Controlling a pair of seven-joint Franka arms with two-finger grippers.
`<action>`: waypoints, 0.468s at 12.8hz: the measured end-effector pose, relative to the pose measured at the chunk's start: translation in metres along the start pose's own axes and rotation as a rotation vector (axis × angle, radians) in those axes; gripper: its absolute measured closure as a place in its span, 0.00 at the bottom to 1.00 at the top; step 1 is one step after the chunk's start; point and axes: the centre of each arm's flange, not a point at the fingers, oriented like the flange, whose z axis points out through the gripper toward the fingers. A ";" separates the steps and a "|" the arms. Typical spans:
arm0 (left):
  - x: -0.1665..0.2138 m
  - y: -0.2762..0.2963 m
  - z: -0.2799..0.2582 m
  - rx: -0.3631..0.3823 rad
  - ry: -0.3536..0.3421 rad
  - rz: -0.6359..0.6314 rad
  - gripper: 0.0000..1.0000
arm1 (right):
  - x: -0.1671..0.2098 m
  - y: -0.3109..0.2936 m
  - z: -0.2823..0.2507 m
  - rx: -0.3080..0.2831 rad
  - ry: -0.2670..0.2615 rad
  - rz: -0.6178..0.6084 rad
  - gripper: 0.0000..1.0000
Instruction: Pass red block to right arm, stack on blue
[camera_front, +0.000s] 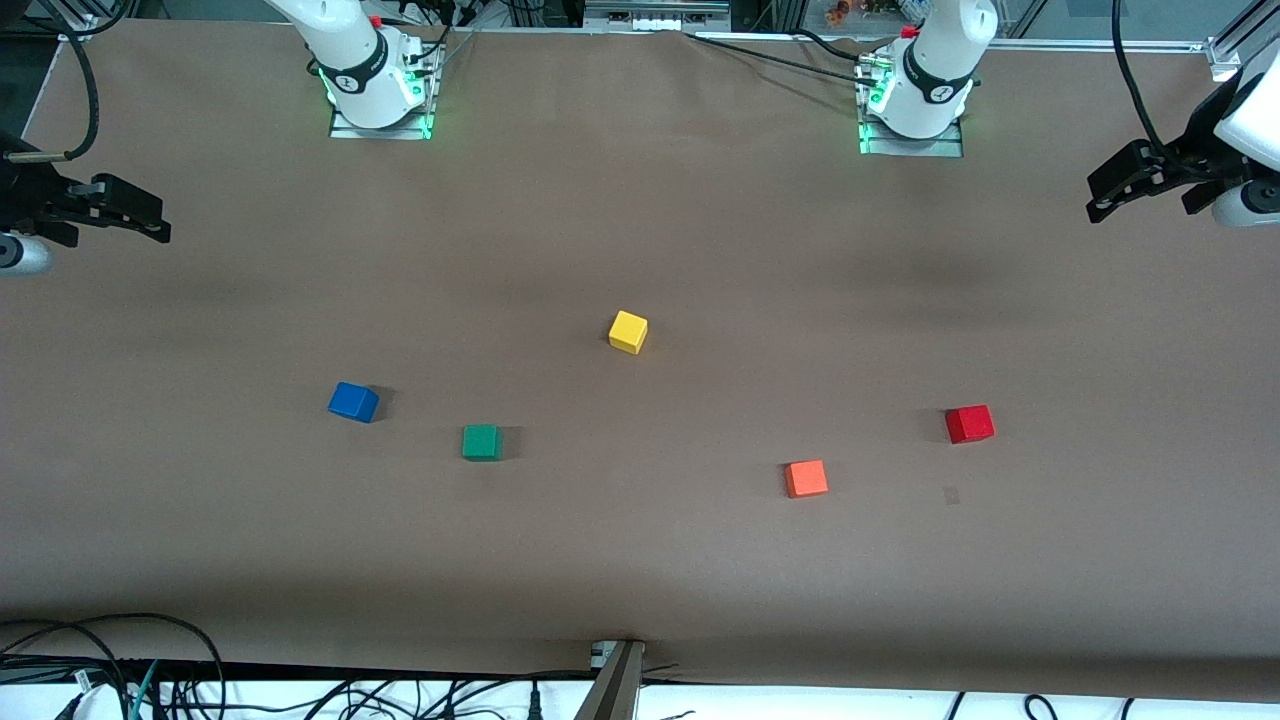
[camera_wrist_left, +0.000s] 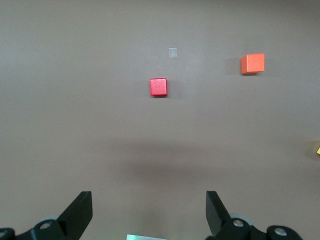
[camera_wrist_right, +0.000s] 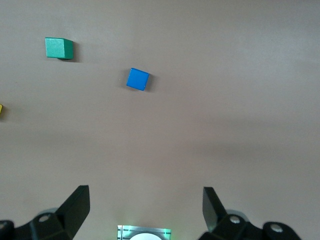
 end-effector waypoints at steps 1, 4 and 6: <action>0.000 0.000 0.000 0.000 0.000 0.000 0.00 | 0.000 0.000 0.000 0.000 0.000 0.000 0.00; -0.003 0.000 -0.003 -0.001 0.005 0.000 0.00 | 0.000 0.000 0.000 0.000 0.000 0.000 0.00; -0.003 -0.001 -0.004 -0.001 0.005 0.000 0.00 | 0.000 0.000 0.000 0.000 0.000 0.000 0.00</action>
